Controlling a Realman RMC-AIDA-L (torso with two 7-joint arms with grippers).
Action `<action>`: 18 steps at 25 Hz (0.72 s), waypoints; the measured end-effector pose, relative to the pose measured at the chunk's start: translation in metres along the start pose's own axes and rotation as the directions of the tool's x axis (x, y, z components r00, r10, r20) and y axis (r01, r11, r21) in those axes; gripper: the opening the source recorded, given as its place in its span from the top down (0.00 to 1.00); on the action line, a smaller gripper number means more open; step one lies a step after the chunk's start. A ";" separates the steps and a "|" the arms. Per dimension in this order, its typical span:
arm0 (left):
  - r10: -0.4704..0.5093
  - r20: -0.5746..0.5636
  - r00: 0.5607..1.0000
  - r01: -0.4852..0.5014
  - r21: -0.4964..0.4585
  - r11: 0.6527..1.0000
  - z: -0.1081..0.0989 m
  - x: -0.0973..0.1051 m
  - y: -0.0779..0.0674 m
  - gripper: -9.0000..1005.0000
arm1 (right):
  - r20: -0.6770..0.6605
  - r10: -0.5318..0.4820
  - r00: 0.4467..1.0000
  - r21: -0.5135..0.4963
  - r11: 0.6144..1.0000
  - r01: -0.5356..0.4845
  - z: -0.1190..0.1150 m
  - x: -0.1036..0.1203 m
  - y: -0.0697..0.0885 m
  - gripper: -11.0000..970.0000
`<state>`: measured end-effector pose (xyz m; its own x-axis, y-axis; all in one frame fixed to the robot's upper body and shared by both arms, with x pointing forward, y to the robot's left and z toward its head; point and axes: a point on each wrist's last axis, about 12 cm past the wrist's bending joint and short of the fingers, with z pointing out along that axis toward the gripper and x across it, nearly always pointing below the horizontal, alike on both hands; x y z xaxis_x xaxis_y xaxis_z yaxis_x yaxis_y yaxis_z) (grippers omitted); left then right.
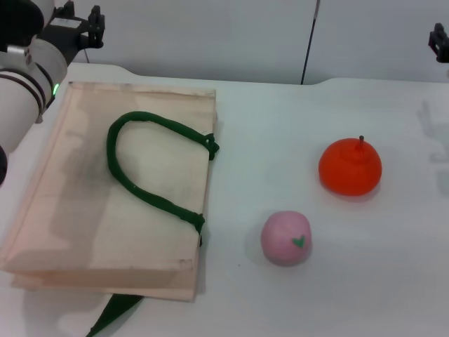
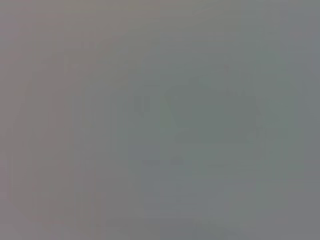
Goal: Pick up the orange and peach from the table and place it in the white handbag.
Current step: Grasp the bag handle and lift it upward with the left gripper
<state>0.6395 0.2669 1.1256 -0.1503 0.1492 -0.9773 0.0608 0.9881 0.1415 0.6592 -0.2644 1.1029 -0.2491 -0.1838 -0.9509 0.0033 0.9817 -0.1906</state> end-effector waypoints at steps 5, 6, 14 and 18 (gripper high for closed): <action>0.001 -0.002 1.000 -0.001 0.002 1.000 0.000 0.000 0.000 0.57 | 0.000 -0.004 1.000 -0.002 1.000 0.004 0.000 0.000 0.001 0.31; 0.001 -0.003 1.000 -0.001 0.002 1.000 0.000 0.000 0.000 0.57 | -0.001 -0.004 1.000 -0.002 1.000 0.004 0.000 0.001 0.001 0.31; 0.001 -0.003 1.000 -0.001 0.005 1.000 0.001 0.000 -0.001 0.58 | -0.002 -0.005 1.000 0.000 1.000 0.005 -0.001 0.002 0.000 0.31; 0.000 -0.006 1.000 0.000 0.007 1.000 0.001 0.000 -0.001 0.58 | -0.001 -0.005 1.000 0.001 1.000 0.005 -0.001 0.001 0.000 0.31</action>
<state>0.6400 0.2656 1.1252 -0.1567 0.1494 -0.9763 0.0679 0.9878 0.1402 0.6583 -0.2646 1.1017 -0.2504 -0.1886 -0.9496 0.0027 0.9807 -0.1955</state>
